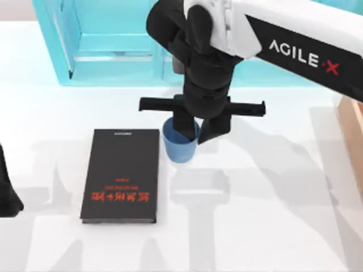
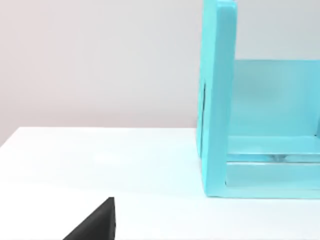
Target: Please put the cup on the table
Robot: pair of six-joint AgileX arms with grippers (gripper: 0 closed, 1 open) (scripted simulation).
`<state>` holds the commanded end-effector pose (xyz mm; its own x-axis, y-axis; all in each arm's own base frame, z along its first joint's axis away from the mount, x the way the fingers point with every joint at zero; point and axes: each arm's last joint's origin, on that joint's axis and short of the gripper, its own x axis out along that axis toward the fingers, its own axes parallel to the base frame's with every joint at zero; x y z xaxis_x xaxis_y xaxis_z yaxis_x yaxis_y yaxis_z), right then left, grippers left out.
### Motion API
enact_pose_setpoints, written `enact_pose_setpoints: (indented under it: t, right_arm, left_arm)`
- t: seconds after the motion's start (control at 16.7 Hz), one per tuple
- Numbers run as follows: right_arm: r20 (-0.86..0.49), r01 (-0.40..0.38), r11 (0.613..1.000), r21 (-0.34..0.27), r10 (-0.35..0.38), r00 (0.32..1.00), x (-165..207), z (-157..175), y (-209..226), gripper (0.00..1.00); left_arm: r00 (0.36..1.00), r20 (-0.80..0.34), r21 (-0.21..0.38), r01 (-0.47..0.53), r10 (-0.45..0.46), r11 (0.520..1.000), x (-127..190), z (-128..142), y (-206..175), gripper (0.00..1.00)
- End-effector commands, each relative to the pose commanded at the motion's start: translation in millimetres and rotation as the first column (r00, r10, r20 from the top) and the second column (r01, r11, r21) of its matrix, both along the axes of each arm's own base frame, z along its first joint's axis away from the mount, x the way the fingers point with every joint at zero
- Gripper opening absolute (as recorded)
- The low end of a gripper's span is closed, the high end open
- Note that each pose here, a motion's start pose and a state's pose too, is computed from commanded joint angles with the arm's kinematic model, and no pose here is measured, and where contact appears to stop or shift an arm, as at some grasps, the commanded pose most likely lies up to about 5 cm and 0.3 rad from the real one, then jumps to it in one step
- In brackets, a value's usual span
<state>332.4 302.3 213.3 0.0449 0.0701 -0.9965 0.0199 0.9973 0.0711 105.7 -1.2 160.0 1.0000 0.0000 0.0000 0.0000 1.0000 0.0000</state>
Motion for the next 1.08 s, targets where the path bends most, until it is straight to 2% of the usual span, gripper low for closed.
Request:
enact_pose_setpoints:
  t: [0.24,0.48,1.08]
  right_arm:
    - [-0.008,-0.002,1.0,-0.006,0.002,1.0,-1.1,-28.8,4.0,0.0]
    - [-0.009,-0.002,1.0,-0.006,0.002,1.0,-1.1,-29.2,4.0,0.0]
    - [-0.009,-0.002,1.0,-0.006,0.002,1.0,-1.1,-29.2,4.0,0.75]
  left_arm:
    - [1.0,0.0,0.0,0.0,0.0,1.0,0.0,0.0,0.0,1.0]
    - [1.0,0.0,0.0,0.0,0.0,1.0,0.0,0.0,0.0,1.0]
    - [1.0,0.0,0.0,0.0,0.0,1.0,0.0,0.0,0.0,1.0]
